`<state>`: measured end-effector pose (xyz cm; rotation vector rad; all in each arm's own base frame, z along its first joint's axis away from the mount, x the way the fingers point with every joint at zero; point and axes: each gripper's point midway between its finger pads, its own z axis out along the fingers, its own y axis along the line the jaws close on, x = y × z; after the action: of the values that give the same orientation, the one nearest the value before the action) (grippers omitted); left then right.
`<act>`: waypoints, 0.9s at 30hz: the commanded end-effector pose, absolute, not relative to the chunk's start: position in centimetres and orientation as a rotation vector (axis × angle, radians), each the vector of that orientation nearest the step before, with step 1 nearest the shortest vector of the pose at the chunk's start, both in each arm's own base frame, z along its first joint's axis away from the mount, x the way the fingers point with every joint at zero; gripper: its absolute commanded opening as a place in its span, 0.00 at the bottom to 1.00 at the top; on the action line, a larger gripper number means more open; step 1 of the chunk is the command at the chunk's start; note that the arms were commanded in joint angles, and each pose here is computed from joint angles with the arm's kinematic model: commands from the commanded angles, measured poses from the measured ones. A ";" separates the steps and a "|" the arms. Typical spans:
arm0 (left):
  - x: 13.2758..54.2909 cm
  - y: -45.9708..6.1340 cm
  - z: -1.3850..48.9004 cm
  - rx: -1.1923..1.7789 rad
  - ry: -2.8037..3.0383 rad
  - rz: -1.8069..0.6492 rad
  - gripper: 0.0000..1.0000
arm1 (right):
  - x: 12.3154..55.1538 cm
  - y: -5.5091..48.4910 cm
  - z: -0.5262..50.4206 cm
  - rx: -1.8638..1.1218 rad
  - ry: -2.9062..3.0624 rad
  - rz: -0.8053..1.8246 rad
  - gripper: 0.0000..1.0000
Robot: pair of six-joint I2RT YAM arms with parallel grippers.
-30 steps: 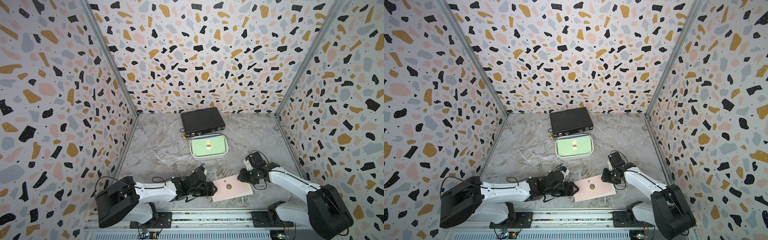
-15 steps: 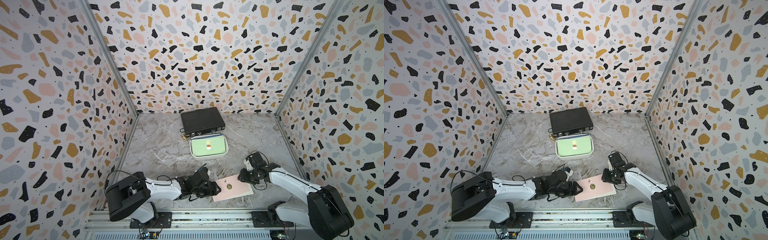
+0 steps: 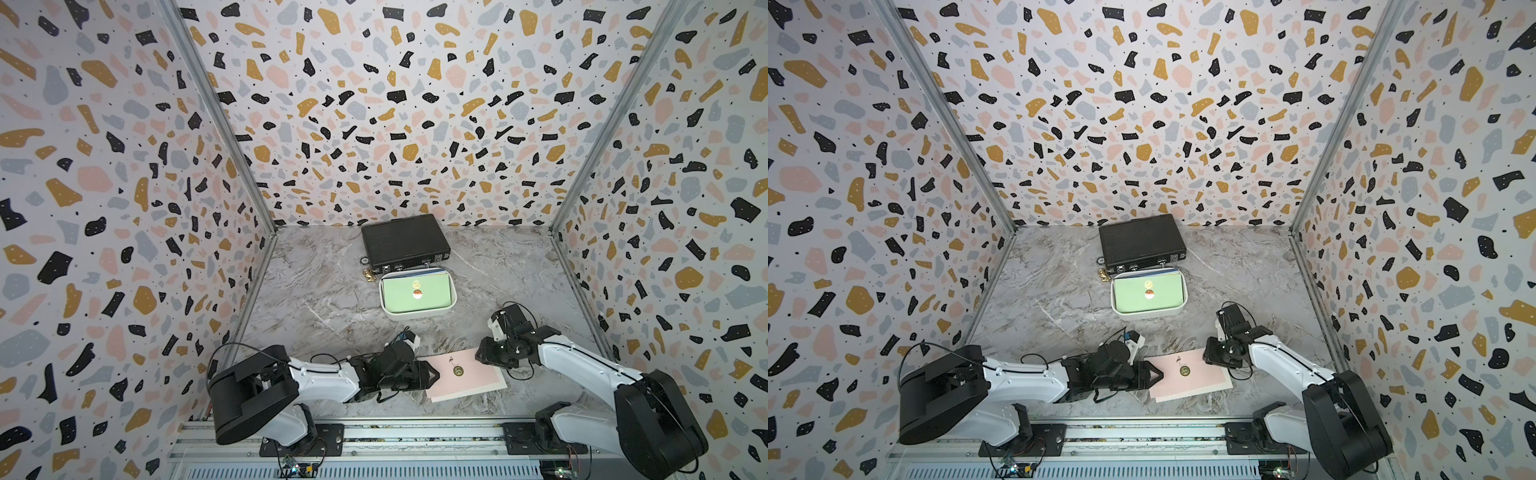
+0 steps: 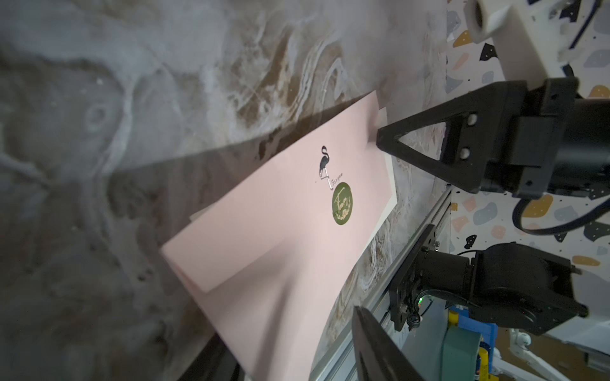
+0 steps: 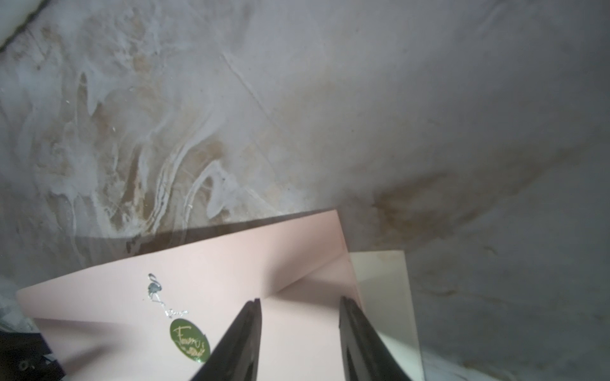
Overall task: Put the sealed envelopes into the storage box
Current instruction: Pick up the envelope from the center of the board.
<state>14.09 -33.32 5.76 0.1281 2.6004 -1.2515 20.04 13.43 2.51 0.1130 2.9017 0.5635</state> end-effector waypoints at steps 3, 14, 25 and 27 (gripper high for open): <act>15.2 -33.9 8.5 0.211 2.484 -1.253 0.37 | 18.4 13.4 1.8 0.100 2.969 0.575 0.44; 16.2 -30.3 11.3 0.490 2.488 -0.846 0.00 | 21.7 15.0 8.9 -0.112 2.759 0.645 0.45; 15.7 -24.0 21.0 0.884 2.094 -0.572 0.00 | 24.3 21.2 24.6 -0.679 2.093 0.874 0.49; 15.2 -23.4 21.9 0.939 2.035 -0.567 0.00 | 23.1 22.7 26.4 -0.872 1.968 0.879 0.54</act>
<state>15.51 -24.90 21.53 0.7820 2.1142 -0.6896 24.48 20.36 22.42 -0.5720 2.2140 0.8599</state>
